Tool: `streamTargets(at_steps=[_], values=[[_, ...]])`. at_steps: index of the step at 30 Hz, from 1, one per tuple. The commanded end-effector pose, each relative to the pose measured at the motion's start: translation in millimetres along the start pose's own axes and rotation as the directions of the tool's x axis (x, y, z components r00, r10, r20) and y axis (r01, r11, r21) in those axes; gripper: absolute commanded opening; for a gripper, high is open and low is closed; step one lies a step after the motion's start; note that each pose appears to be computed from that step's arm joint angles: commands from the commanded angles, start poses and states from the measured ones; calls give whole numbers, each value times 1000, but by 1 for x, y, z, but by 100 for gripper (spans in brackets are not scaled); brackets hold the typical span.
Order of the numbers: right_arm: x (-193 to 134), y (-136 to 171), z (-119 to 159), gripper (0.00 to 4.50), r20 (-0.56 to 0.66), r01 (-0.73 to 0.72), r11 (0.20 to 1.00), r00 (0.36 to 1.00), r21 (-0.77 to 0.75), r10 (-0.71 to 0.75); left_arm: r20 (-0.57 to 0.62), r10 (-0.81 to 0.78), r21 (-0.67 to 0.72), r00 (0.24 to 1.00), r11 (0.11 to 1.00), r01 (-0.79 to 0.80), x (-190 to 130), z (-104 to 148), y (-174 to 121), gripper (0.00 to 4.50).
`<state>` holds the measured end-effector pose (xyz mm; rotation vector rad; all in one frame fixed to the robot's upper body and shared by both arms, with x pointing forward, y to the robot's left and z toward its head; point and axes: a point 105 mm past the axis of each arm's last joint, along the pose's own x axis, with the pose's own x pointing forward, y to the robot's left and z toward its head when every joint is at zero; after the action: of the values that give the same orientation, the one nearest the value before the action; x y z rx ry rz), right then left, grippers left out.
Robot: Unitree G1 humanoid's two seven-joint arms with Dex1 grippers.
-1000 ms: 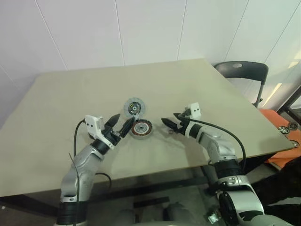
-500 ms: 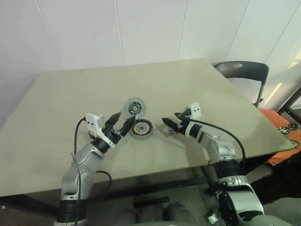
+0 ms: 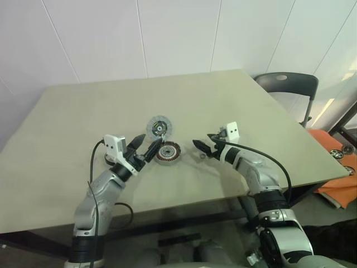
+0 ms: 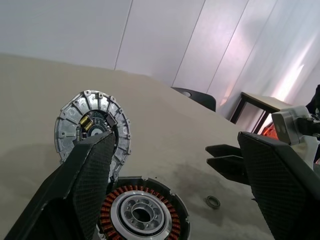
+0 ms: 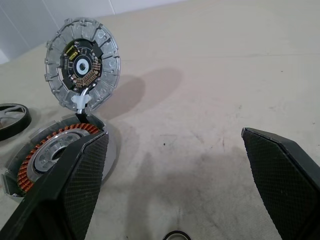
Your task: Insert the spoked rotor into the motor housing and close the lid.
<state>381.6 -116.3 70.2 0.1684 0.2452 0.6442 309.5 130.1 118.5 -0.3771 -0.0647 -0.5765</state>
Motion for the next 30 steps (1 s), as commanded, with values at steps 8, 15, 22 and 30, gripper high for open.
streamTargets(at_steps=[8,15,22,30], values=[[4,4,17,444,42,-16,999,999,-50,18,35,-13,28,999,1000,12,2,11,-3,418],[6,4,14,444,27,-17,998,999,-58,19,41,-7,25,999,1000,6,2,11,-3,418],[6,3,16,444,29,-18,998,999,-62,20,45,-4,24,999,1000,3,3,11,-3,418],[5,2,17,444,31,-15,998,999,-66,17,48,-5,22,999,1000,4,4,11,-3,418]])
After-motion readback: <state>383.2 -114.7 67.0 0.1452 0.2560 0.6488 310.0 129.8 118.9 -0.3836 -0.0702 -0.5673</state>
